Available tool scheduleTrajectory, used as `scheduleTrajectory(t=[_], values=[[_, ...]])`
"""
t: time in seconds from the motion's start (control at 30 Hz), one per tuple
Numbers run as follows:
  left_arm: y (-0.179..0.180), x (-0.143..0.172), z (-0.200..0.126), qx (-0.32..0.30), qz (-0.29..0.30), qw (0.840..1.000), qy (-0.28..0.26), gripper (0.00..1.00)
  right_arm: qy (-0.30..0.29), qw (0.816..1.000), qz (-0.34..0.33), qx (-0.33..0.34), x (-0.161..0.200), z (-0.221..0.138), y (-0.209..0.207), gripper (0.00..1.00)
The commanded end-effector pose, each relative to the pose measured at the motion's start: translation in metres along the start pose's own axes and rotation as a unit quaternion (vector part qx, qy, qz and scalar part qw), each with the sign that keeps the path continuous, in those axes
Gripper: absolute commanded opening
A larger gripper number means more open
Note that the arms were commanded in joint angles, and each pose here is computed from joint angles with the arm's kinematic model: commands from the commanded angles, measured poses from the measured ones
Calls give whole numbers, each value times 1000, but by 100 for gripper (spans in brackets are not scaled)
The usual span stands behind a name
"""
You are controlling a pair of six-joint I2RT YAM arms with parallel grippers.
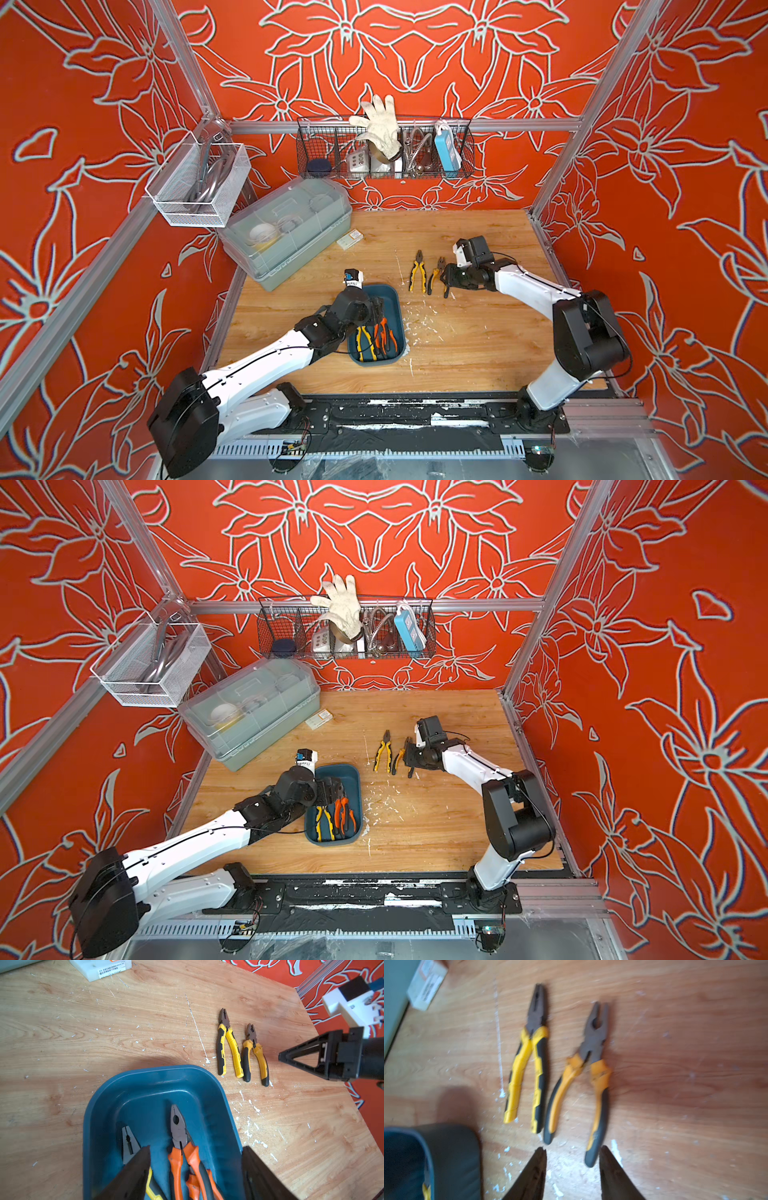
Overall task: Take the pliers out of the storage box
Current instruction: Place the pliers at the center of the board, then pick up the pliers from the storage box.
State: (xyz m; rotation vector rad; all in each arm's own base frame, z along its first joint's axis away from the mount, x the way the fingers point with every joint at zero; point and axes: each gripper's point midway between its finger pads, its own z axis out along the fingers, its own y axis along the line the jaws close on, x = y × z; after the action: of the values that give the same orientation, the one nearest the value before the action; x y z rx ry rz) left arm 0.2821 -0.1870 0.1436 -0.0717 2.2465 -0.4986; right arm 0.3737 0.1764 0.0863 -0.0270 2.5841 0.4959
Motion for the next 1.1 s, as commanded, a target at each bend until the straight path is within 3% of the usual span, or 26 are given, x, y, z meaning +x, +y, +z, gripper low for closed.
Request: scheduleTrajectory(t=[0.0, 0.4, 0.77, 0.93, 1.07], values=[[-1, -2, 3, 0, 3, 1000, 0, 70, -49, 998, -22, 13, 1, 6, -4, 45], [-4, 3, 12, -4, 8, 1000, 23, 70, -52, 993, -97, 52, 11, 15, 17, 44], [0, 7, 22, -23, 22, 999, 35, 70, -76, 989, -102, 81, 6, 3, 14, 44], [-4, 13, 27, -26, 32, 997, 66, 71, -95, 987, -96, 89, 3, -4, 10, 44], [-5, 30, 28, -33, 14, 991, 126, 69, -103, 986, -94, 96, 1, -8, 8, 44]])
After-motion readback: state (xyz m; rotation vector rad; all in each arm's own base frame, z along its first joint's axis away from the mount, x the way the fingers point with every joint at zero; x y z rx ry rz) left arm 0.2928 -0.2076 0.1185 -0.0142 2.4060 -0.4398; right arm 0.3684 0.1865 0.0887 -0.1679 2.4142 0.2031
